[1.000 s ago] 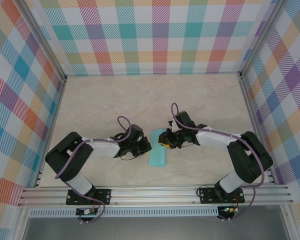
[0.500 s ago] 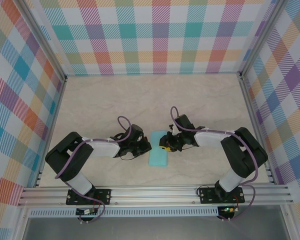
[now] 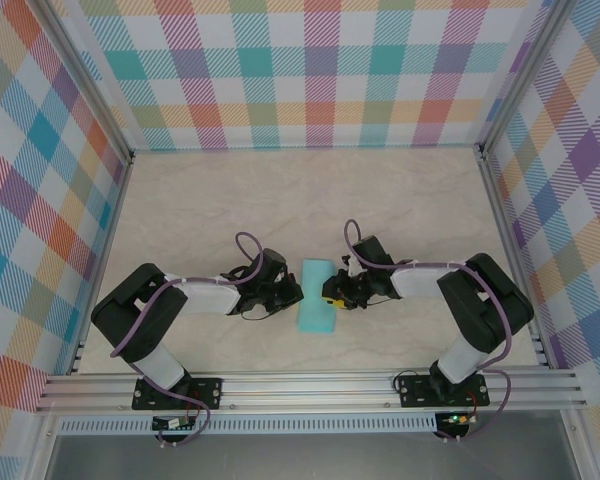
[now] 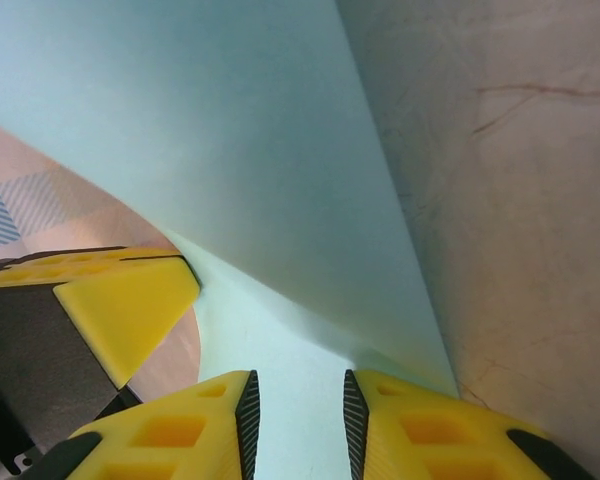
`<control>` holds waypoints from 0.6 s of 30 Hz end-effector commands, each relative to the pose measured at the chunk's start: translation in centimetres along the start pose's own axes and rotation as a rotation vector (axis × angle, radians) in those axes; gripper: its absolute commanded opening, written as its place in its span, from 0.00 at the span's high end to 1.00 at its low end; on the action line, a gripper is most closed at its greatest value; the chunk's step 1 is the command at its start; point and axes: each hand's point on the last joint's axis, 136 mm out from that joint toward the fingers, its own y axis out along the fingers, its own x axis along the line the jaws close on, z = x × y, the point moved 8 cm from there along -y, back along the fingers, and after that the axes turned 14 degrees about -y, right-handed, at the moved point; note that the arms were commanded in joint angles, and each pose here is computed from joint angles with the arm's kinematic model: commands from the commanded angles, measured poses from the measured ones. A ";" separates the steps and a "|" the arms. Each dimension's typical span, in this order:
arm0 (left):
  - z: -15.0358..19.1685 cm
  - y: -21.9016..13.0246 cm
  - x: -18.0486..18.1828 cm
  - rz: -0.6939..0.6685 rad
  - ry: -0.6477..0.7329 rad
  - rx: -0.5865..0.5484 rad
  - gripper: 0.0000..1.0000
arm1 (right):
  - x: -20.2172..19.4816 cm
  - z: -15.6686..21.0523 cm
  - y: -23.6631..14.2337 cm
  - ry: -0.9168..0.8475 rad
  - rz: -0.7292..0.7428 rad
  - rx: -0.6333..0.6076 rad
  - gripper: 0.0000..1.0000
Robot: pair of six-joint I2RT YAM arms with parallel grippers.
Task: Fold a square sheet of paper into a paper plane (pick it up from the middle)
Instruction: Fold the square sheet of paper in half at the center of the table.
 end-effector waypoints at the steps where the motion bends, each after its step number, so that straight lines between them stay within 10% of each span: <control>1: 0.6 0.9 2.8 -0.138 0.004 0.009 0.98 | 0.8 0.5 -1.1 -0.049 -0.021 -0.015 0.68; 18: 0.6 0.9 3.0 -0.153 0.013 0.013 0.98 | -1.0 3.4 0.0 -0.072 -0.010 0.074 0.67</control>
